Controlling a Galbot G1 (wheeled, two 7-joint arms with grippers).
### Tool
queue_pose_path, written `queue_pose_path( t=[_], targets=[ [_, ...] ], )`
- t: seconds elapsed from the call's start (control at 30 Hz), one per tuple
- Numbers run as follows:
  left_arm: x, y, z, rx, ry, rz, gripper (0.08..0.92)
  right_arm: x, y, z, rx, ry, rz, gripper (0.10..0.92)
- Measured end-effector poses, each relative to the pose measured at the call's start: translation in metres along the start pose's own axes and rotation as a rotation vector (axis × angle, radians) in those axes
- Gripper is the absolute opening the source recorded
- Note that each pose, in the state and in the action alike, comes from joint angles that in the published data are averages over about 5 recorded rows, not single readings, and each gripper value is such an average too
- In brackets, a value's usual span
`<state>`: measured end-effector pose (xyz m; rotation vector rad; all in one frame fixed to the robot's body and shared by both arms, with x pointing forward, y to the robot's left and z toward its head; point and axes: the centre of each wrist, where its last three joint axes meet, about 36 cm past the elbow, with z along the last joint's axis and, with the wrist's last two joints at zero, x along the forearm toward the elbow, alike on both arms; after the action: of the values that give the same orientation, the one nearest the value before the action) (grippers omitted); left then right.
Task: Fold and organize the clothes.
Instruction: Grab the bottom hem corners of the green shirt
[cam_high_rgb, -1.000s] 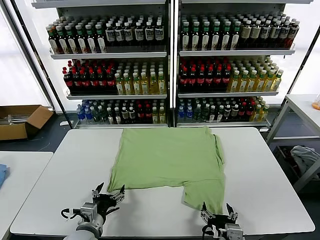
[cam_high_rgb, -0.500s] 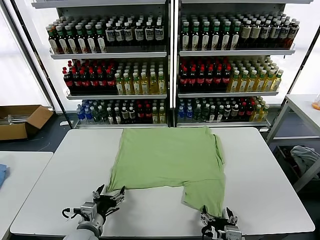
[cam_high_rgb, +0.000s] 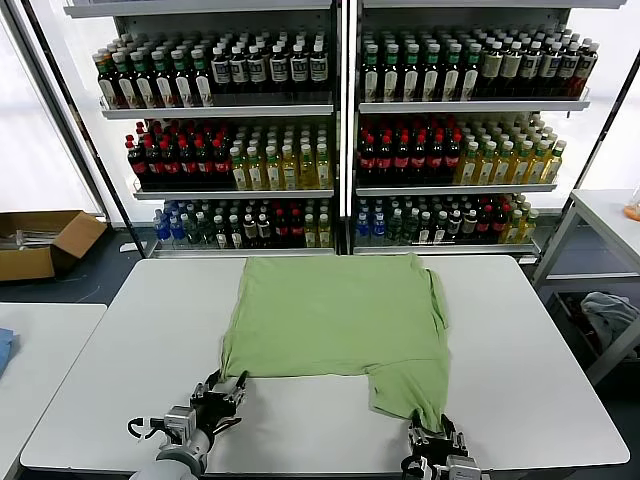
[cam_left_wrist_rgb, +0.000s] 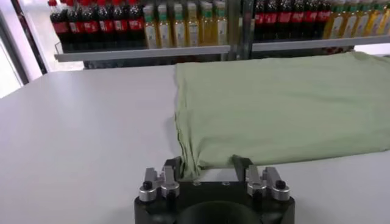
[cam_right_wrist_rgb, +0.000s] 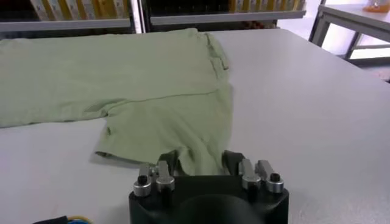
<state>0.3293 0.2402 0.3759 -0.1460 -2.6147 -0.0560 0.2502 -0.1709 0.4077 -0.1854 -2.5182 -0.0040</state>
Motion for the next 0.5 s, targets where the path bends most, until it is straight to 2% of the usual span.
queue_pose_path(
  t=[0.27,0.4,0.5],
  targets=[
    [-0.0021,-0.0027,0.0006,-0.002,-0.001,0.010,0.203,-0.0038,-0.0038,-0.0033,-0.001,-0.010,0.003,0.130],
    [-0.0036,-0.0033,0.0012,-0.002,-0.004,0.013,0.105,-0.0047,-0.0050,-0.0062,-0.003,-0.019,0.002,0.106],
    [-0.0050,-0.0032,0.0010,-0.001,-0.008,0.014,0.085,-0.0051,-0.0061,-0.0093,-0.005,-0.029,-0.001,0.106]
  ],
)
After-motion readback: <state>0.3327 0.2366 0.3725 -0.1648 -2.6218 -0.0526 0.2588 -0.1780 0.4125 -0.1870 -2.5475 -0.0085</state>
